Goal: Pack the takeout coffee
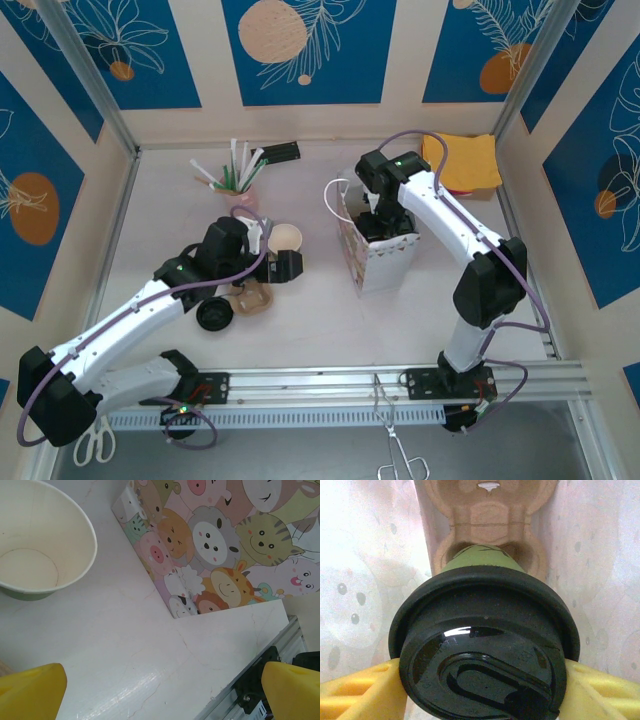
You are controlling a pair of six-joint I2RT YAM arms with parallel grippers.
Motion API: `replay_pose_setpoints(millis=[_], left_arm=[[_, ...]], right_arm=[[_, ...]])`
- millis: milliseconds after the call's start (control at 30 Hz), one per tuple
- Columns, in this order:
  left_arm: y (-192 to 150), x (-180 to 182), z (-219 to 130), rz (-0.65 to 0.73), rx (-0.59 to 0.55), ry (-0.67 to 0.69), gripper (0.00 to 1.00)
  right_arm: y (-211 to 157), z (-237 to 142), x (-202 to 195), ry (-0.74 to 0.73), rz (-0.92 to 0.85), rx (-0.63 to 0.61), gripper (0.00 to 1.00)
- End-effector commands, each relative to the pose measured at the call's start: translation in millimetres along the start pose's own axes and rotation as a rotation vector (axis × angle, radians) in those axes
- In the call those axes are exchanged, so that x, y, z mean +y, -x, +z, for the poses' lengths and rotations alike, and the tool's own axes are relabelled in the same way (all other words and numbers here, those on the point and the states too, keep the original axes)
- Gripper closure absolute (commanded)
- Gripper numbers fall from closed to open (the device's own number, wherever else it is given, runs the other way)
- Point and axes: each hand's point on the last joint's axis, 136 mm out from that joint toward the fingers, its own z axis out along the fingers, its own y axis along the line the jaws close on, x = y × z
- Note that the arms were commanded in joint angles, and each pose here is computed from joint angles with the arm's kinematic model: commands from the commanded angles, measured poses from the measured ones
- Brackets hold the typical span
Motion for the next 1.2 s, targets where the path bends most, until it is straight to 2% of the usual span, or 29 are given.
replay_pose_setpoints(millis=[0,1167], left_arm=[[-2.7,-7.8,0.7,0.006,0.008,-0.034,0.00],[-4.1,-7.6,-3.1,-0.004,0.006,-0.034,0.00]], right_arm=[[-5.3,-4.1,-3.2,0.002,-0.003,-0.005,0.31],[-8.8,3.9,-4.7,-0.001,0.001,0.008,0.31]])
